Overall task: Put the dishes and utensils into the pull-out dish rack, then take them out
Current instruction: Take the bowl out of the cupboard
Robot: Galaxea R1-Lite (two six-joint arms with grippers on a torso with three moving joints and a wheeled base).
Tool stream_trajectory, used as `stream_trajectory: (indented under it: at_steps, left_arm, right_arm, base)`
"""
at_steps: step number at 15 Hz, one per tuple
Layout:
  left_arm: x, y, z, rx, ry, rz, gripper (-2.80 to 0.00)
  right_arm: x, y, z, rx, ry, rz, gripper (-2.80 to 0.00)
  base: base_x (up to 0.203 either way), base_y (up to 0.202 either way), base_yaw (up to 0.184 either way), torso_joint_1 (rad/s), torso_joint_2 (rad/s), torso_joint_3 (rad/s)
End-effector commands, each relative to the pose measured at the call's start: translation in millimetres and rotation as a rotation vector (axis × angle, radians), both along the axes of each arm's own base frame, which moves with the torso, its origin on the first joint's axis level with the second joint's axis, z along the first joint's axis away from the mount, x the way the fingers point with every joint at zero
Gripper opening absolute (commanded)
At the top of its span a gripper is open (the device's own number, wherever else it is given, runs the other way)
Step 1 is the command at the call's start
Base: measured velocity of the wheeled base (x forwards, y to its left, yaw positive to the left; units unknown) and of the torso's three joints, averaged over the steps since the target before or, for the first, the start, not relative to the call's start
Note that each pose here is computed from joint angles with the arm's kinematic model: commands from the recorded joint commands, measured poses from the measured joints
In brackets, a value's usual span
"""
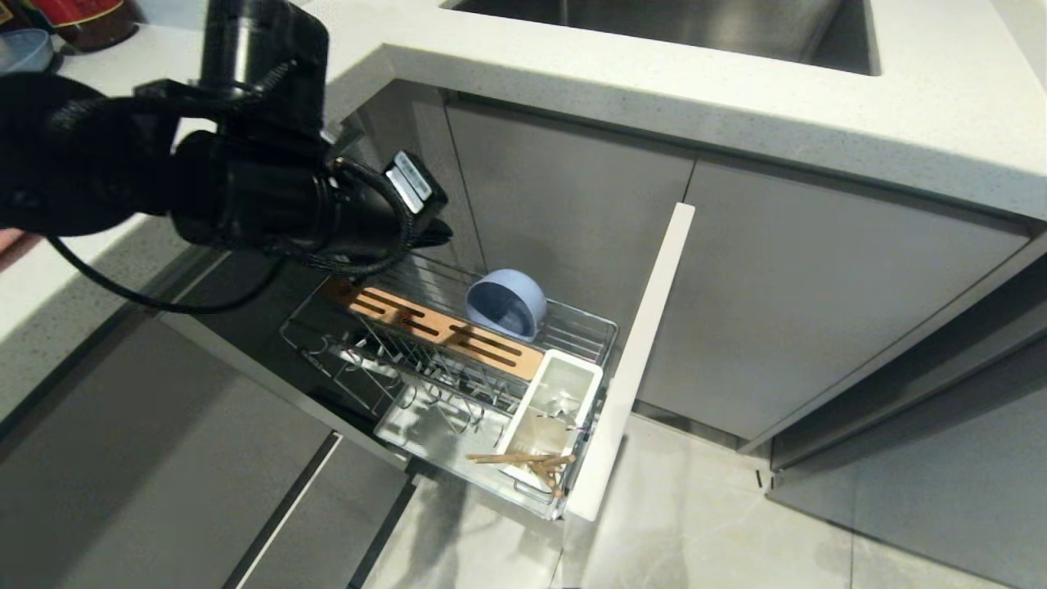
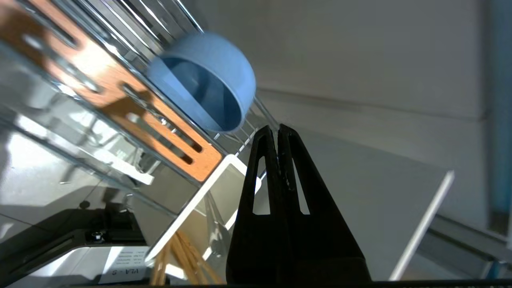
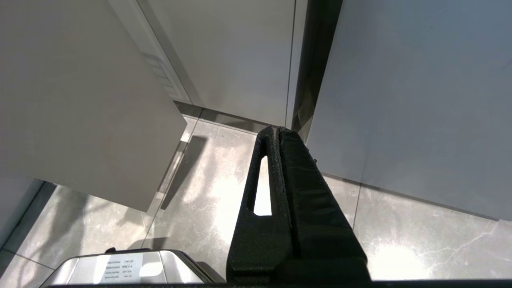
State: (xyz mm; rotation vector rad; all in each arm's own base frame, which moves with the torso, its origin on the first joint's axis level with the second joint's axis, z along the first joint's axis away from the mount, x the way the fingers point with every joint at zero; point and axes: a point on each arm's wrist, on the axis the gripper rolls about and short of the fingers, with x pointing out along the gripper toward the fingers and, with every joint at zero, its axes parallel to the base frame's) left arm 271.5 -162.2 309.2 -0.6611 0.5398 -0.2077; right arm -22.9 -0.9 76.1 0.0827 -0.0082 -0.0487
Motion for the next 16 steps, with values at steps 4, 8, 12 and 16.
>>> stream_trajectory:
  at_steps: [4,8,12,16]
  left_arm:
    - [41,-38,-60,0.087,0.122,-0.01,-2.8]
    - [53,-46,-73,0.118,0.113,0.016,0.0]
    - [57,-49,-70,0.091,0.07,0.024,0.0]
    - [69,-58,-73,0.073,0.041,0.019,0.0]
  right_arm:
    - [0,0,0,0.0,-0.005,0.0,-2.8]
    - [0,0,0,0.0,-0.005,0.0,-2.8]
    - [0,0,0,0.0,-0.005,0.0,-2.8]
    - [0,0,0,0.0,-0.005,0.0,-2.8]
  base:
    - [0.0,0.0,0.0,0.0,0.0,0.0]
    - [0.0,0.0,0.0,0.0,0.0,0.0]
    - [0.0,0.0,0.0,0.0,0.0,0.0]
    - [0.0,0.0,0.0,0.0,0.0,0.0]
